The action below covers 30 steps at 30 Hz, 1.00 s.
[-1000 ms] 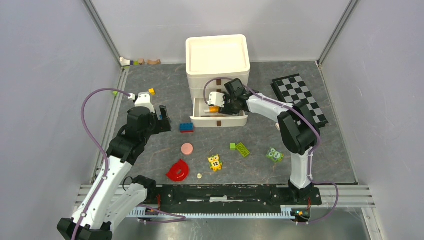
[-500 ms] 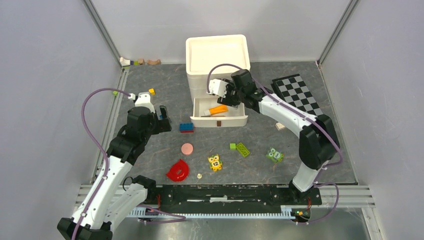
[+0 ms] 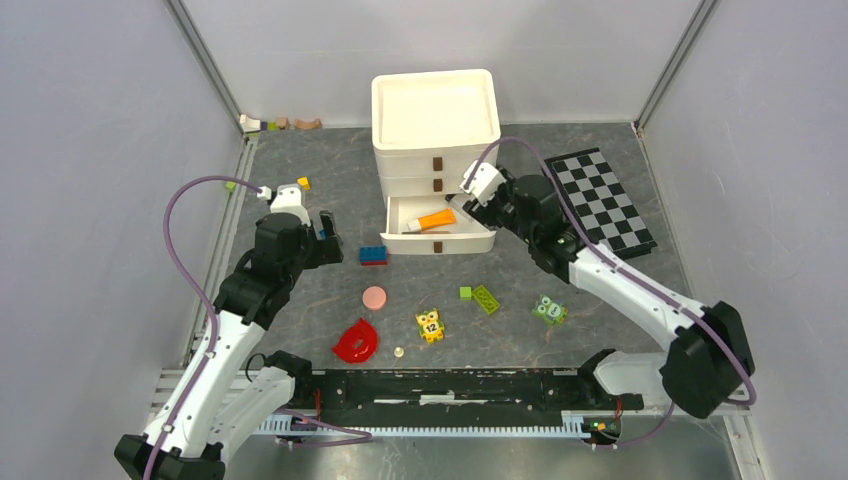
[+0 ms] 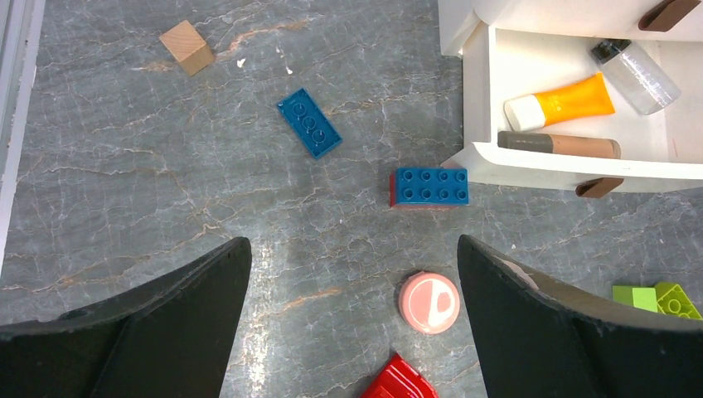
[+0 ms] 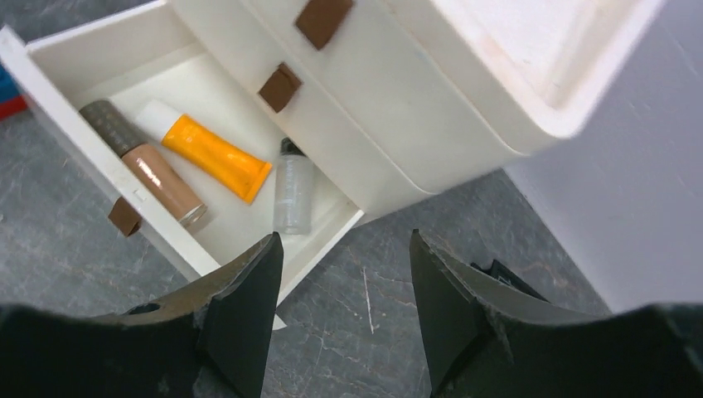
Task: Organize the makeup
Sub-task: Place the makeup in the drawer, then close the drawer in the storage box.
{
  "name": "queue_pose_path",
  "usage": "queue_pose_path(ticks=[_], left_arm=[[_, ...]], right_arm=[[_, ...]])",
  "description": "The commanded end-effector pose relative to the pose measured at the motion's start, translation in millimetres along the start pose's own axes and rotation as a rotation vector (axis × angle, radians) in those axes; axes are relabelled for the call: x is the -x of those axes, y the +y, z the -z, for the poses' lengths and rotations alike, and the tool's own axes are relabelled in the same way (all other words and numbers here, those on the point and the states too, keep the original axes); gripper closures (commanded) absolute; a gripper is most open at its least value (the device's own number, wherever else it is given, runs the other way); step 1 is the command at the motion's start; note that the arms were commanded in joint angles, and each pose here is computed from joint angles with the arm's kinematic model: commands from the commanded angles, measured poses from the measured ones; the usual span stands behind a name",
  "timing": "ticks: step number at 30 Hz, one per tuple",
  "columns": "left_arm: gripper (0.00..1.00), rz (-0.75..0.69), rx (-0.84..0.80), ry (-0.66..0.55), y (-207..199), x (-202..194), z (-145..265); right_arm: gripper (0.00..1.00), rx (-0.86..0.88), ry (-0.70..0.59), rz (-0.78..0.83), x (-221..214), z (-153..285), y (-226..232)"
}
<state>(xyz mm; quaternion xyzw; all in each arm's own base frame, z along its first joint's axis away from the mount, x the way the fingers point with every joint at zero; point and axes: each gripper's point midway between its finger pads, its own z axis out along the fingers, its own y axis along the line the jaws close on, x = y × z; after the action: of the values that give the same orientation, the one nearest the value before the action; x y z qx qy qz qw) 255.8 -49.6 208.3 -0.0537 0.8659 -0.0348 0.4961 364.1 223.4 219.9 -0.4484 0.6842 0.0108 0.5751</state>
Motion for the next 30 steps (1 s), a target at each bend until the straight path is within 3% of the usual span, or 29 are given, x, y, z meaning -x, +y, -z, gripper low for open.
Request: queue_pose_path(ticks=[1,10,14,16,23,30], left_arm=[[0.0,-0.018,-0.015,-0.019,-2.3,4.6,-2.7],[0.0,-0.02,-0.041,-0.027,-6.3,4.9,-2.3],[0.0,-0.019,-0.031,-0.04,-4.0,6.7,-1.5],[0.0,-0.019,-0.031,-0.048,-3.6,7.4,-0.7],[0.0,-0.01,-0.009,-0.082,1.8,14.6,4.3],[0.0,0.097,-0.072,-0.27,-0.2,52.5,46.5]], right_arm=[[0.36,-0.289,-0.091,-0.239,18.1,30.2,-45.8],[0.3,-0.711,0.076,-0.525,-46.8,91.8,-79.7],[0.26,-0.777,0.12,-0.605,-70.2,105.6,-74.5],[0.21,-0.74,0.113,-0.638,-77.6,102.7,-62.7],[0.23,-0.498,-0.065,-0.837,-60.0,72.3,-21.9],[0.22,-0.306,-0.234,-1.038,-16.4,45.5,-3.7]])
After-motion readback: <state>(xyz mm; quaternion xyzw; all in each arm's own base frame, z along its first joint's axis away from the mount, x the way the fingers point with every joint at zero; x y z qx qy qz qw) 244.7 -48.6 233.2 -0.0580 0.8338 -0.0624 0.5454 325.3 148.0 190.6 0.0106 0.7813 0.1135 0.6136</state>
